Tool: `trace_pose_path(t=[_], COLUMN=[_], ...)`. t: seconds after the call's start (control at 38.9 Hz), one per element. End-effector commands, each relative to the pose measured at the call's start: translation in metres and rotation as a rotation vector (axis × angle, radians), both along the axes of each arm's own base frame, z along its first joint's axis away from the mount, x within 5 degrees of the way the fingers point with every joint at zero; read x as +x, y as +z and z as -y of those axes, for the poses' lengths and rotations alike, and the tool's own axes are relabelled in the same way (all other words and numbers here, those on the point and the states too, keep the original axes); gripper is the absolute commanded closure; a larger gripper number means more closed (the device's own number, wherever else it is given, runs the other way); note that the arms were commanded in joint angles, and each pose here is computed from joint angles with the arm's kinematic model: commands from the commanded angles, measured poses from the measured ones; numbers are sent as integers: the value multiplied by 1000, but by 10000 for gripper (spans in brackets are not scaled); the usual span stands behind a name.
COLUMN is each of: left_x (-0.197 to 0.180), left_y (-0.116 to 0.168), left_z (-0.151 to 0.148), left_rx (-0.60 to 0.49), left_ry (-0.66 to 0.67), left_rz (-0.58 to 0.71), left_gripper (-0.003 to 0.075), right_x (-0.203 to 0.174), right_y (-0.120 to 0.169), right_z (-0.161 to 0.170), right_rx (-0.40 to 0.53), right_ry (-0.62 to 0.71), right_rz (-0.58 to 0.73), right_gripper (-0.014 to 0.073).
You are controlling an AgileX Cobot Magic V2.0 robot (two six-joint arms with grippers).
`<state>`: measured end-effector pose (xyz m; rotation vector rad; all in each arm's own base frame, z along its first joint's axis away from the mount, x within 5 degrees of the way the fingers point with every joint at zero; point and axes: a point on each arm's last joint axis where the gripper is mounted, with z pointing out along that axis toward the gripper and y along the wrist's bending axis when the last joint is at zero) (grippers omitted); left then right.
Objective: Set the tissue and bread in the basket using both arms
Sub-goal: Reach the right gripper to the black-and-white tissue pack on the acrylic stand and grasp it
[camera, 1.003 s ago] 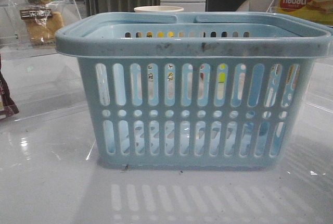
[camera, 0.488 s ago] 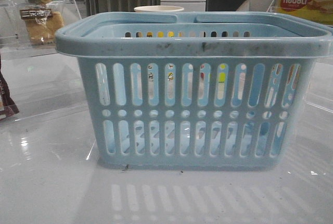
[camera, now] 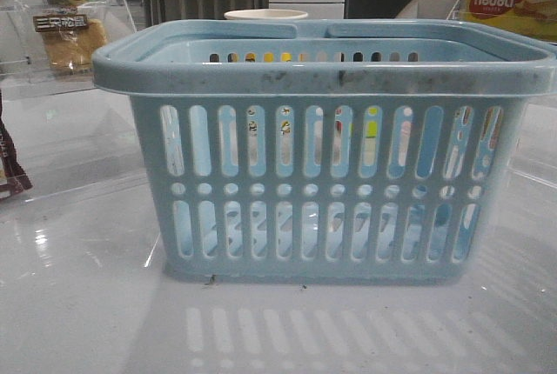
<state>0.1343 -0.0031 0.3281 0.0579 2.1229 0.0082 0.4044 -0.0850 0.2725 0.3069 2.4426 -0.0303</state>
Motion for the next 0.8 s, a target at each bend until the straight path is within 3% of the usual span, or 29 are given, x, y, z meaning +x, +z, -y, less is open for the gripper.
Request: trace_pose_path(t=[0.0, 0.13, 0.28, 0.36, 0.59, 0.77], left_x=[3, 3, 3, 3, 3, 3], left_y=[16, 16, 16, 16, 16, 16], left_z=[1, 1, 1, 1, 1, 1], left_rx=[-13, -13, -13, -13, -13, -13], left_ry=[0, 0, 0, 0, 0, 0], left_rz=[98, 98, 98, 98, 98, 98], left_gripper=[255, 255, 255, 255, 255, 255], right_x=[8, 15, 16, 16, 4, -23], right_y=[36, 34, 33, 33, 61, 110], right_z=[5, 7, 7, 7, 0, -17], right_rx=[-45, -51, -51, -50, -53, -71], right_ry=[-11, -12, -11, -11, 2, 29], right_rz=[173, 192, 190, 186, 215, 322], right_gripper=[96, 130, 332, 386, 392, 392])
